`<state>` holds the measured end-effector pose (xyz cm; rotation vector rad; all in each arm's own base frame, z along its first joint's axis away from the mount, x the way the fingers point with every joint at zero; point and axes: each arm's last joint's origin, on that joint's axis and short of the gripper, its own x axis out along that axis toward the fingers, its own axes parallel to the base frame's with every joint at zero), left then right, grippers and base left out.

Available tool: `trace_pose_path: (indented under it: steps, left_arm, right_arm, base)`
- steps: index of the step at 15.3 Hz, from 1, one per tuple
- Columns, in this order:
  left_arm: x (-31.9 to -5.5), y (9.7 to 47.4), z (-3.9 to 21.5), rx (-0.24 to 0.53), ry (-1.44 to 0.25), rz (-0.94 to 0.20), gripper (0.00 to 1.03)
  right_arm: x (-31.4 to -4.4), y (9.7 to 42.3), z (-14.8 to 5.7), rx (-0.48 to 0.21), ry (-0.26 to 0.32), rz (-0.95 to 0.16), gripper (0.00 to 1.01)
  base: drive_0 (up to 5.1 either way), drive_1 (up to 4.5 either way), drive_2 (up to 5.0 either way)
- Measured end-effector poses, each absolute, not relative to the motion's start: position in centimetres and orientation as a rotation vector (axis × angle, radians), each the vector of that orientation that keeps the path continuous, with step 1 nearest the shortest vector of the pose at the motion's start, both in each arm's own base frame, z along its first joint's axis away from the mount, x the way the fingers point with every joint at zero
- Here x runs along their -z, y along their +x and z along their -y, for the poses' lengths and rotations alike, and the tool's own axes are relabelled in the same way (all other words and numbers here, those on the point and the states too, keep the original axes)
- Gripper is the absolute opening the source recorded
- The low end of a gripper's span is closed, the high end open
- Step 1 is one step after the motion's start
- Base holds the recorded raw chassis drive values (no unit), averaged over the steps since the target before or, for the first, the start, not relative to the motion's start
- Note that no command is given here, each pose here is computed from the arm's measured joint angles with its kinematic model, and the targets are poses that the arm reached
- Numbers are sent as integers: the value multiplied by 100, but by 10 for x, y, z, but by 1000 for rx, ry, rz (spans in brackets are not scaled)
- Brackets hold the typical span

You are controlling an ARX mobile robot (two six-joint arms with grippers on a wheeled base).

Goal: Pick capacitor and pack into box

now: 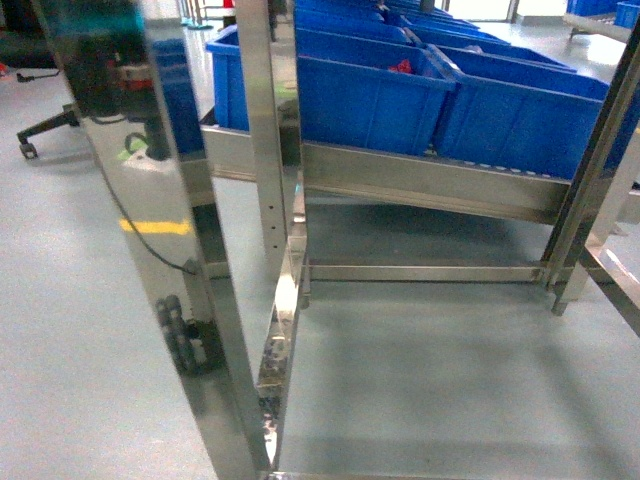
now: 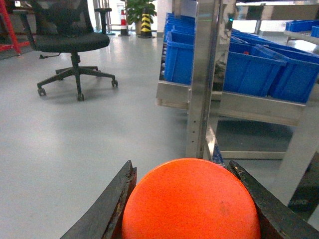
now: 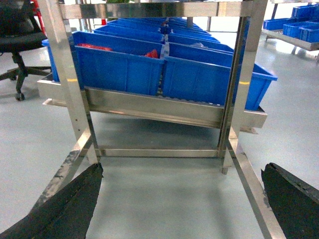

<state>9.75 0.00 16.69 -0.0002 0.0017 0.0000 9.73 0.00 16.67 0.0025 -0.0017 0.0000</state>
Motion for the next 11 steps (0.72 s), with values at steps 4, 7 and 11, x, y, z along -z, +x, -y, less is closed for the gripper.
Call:
trace_pose_path:
  steps: [4,7,11]
  left_arm:
    - [-167,98,0,0,0,-2,44]
    - [-167,97,0,0,0,-2,44]
    - [-167,97,0,0,0,-2,44]
  right_arm:
    - [-166,97,0,0,2,-1,98]
    - [-167,97,0,0,2,7,98]
    - [-167,97,0,0,2,4,98]
  base:
    - [-464,163,364]
    - [-473,144,356]
    - [-474,142,355]
